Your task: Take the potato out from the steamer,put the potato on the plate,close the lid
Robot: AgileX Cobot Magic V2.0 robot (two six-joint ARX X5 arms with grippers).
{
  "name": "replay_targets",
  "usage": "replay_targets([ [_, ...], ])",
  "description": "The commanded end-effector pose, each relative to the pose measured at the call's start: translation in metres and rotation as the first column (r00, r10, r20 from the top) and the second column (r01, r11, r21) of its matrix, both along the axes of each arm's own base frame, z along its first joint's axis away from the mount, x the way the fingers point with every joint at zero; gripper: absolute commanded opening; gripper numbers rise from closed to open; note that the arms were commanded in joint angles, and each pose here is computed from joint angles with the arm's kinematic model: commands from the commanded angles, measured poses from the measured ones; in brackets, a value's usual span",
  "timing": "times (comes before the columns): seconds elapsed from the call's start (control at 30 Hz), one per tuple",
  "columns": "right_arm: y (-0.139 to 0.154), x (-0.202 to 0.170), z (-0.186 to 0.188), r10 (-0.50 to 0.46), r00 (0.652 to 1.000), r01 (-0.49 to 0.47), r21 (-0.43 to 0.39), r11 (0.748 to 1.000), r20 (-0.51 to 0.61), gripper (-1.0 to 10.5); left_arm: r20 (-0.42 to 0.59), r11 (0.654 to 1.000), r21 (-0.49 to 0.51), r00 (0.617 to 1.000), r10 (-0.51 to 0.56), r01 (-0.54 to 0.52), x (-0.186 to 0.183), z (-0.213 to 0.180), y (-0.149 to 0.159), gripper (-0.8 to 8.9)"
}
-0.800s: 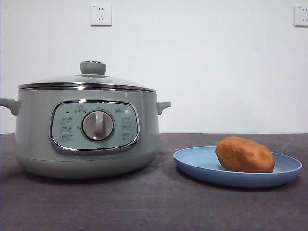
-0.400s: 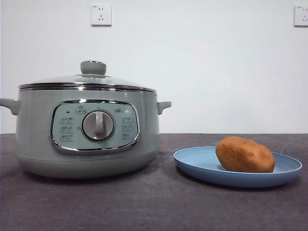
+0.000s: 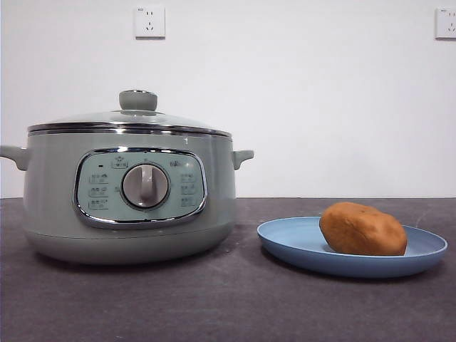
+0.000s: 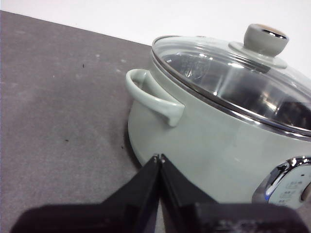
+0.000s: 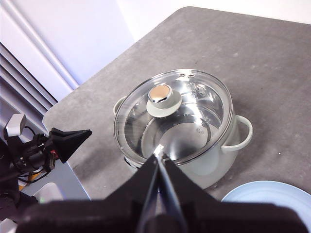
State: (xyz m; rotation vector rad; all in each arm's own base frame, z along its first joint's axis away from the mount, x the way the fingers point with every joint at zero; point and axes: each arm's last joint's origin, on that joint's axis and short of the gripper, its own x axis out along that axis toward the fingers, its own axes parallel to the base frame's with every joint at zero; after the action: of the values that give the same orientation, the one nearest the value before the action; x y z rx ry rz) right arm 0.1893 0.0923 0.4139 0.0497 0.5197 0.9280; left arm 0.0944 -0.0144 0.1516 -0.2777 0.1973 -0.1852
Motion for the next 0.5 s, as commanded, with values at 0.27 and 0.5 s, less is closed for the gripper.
replay_targets([
  [0.27, 0.0001, 0.0003, 0.0010, 0.002, 1.000, -0.002, -0.001, 1.000, 0.008, 0.0, -0.008, 1.000, -0.003, 1.000, 0.009, -0.009, 0.0006, -0.0041, 0.0004, -0.01],
  [0.5, 0.0001, 0.0003, 0.0010, 0.002, 1.000, -0.002, -0.001, 1.000, 0.008, 0.0, -0.009, 1.000, -0.002, 1.000, 0.009, -0.009, 0.0006, -0.0042, 0.0004, -0.01],
])
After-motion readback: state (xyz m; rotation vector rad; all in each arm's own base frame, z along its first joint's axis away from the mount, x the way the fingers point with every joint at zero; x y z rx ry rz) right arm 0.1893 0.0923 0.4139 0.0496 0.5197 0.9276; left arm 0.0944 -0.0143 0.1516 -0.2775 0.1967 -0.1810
